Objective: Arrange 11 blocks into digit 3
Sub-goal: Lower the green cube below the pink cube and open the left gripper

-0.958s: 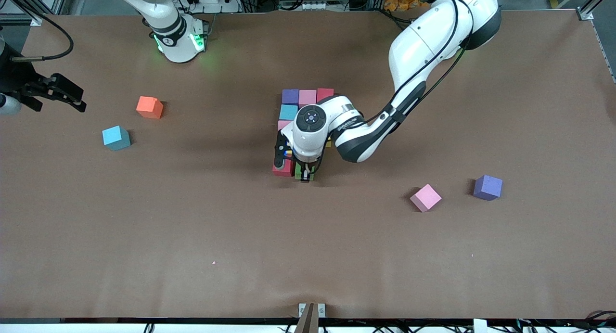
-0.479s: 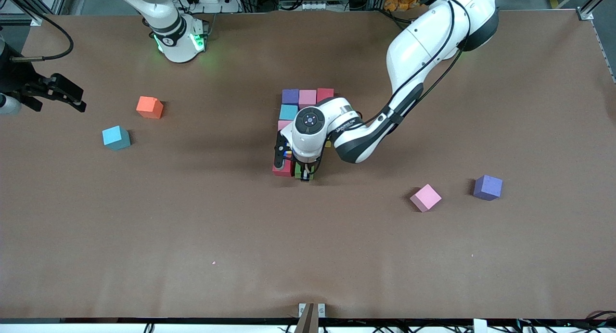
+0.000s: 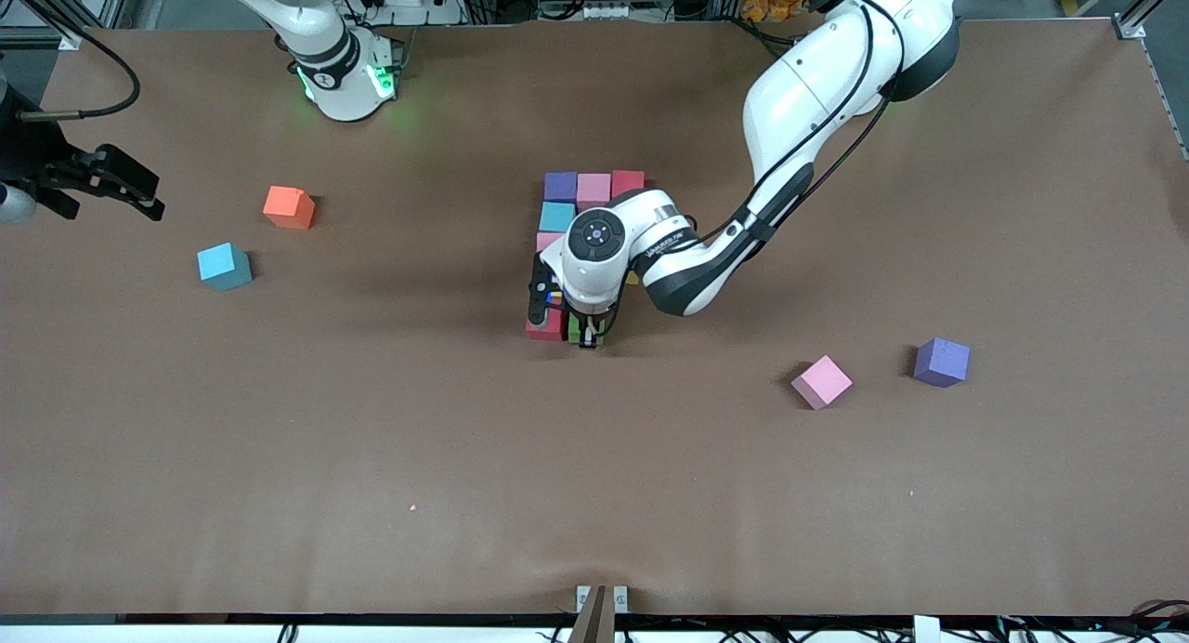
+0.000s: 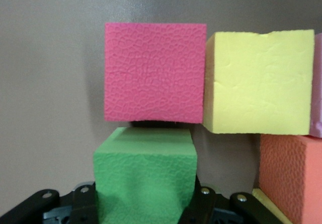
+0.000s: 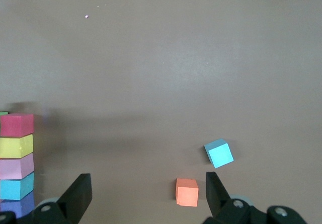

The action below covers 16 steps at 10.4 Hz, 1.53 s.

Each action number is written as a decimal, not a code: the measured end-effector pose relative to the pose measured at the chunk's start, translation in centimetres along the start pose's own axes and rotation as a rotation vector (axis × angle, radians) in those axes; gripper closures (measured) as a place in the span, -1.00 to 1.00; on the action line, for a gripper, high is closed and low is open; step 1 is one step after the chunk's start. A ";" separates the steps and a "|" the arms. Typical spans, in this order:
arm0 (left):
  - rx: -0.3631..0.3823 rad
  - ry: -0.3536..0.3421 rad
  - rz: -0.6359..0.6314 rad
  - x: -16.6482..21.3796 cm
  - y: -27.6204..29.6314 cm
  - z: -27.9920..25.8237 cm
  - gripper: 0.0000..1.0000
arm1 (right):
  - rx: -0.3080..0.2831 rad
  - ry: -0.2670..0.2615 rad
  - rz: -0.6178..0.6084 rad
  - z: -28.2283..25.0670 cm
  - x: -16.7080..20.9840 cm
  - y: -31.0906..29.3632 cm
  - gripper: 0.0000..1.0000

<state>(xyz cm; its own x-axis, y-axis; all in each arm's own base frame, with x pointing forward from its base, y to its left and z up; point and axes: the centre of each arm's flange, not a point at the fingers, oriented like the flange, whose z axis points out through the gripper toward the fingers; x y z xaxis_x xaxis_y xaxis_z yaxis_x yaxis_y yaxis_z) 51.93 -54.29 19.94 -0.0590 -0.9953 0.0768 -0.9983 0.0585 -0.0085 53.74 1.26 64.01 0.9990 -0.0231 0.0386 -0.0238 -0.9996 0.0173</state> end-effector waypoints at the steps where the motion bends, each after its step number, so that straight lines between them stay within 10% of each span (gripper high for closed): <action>1: -0.001 0.000 -0.001 0.1 0.1 0.1 -0.16 | 0.000 0.000 -0.001 0.0 0.0 0.0 -1.00; 10: -0.013 -0.004 -0.065 0.4 0.6 1.0 -0.18 | 0.000 -0.002 -0.001 0.3 0.1 -0.1 -1.00; 16: -0.003 -0.007 -0.086 0.1 0.0 0.9 -1.00 | 0.001 0.003 -0.014 0.3 0.1 -0.8 -1.00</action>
<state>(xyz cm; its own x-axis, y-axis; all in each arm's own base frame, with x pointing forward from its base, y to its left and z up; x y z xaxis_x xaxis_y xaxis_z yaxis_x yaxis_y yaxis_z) 51.89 -54.42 19.07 0.0266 -0.9971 0.0706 -0.9996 -0.0266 0.0004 53.85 2.01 63.75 0.9991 -0.0090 0.0413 -0.0097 -0.9998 0.0169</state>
